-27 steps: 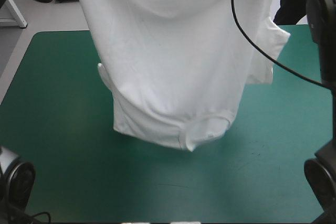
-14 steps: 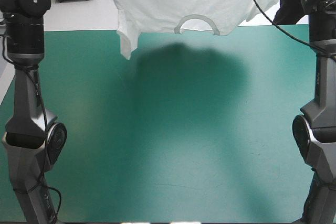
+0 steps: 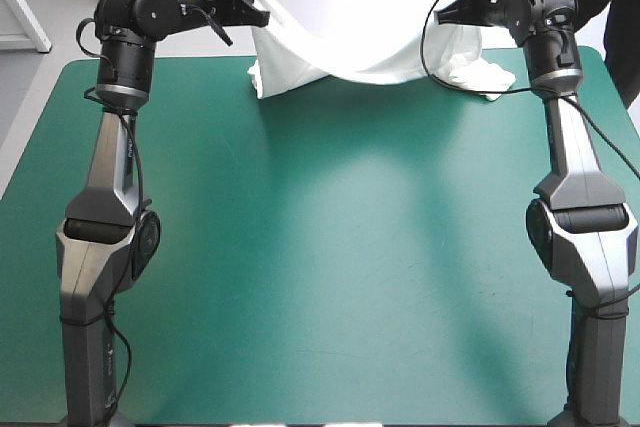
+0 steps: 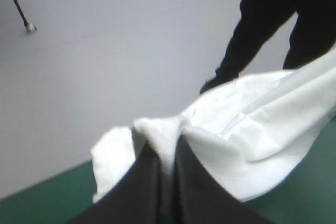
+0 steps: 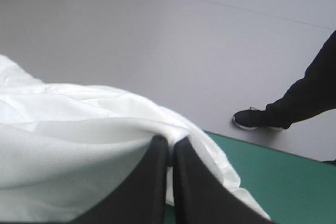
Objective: Fold the cloth
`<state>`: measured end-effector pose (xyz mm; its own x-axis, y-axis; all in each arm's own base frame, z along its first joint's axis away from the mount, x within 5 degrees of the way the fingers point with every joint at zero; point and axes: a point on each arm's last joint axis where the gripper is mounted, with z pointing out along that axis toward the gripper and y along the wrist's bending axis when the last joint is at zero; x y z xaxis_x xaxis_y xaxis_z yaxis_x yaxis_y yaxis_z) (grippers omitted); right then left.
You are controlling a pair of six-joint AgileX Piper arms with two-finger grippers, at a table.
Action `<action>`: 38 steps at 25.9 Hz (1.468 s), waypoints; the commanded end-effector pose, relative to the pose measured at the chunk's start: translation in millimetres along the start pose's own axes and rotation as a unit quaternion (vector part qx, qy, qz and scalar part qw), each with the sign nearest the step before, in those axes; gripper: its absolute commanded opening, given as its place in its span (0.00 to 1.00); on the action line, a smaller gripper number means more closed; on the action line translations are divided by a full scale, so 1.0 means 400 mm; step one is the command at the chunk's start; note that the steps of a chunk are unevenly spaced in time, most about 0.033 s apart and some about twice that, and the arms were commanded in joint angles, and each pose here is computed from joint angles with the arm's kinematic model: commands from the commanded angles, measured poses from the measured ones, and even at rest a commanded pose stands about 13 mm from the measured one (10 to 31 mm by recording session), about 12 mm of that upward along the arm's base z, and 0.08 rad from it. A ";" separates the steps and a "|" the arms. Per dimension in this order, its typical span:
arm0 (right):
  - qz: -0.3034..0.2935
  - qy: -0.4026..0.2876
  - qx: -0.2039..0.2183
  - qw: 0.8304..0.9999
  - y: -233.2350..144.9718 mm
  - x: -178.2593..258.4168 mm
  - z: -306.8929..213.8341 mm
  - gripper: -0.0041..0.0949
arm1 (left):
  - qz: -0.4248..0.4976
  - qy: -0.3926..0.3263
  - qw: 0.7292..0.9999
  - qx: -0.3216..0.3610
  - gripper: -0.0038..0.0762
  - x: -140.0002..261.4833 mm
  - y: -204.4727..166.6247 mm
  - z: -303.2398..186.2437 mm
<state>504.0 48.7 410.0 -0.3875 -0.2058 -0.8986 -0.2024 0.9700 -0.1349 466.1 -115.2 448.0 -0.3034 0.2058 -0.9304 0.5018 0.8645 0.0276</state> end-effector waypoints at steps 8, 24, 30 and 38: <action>0.030 0.212 -0.088 0.973 0.051 0.157 0.017 0.03 | -0.090 0.118 0.987 0.055 0.02 0.055 -0.028 0.001; 0.042 0.254 -0.074 0.963 0.036 0.140 -0.085 0.03 | -0.122 0.284 0.949 0.069 0.02 0.223 -0.046 0.045; 0.052 0.320 -0.095 0.941 0.079 0.216 -0.124 0.03 | -0.107 0.335 0.934 0.066 0.02 0.259 -0.102 -0.034; 0.017 0.372 -0.093 0.923 0.125 0.290 -0.258 0.02 | -0.071 0.416 0.902 0.087 0.02 0.368 -0.209 -0.188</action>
<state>388.4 66.7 314.4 -0.9131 -0.2513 -0.3212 -0.2895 0.9541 0.0763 356.8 -129.5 320.6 -0.8479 0.4025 -0.3452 0.4846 0.8523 -0.1966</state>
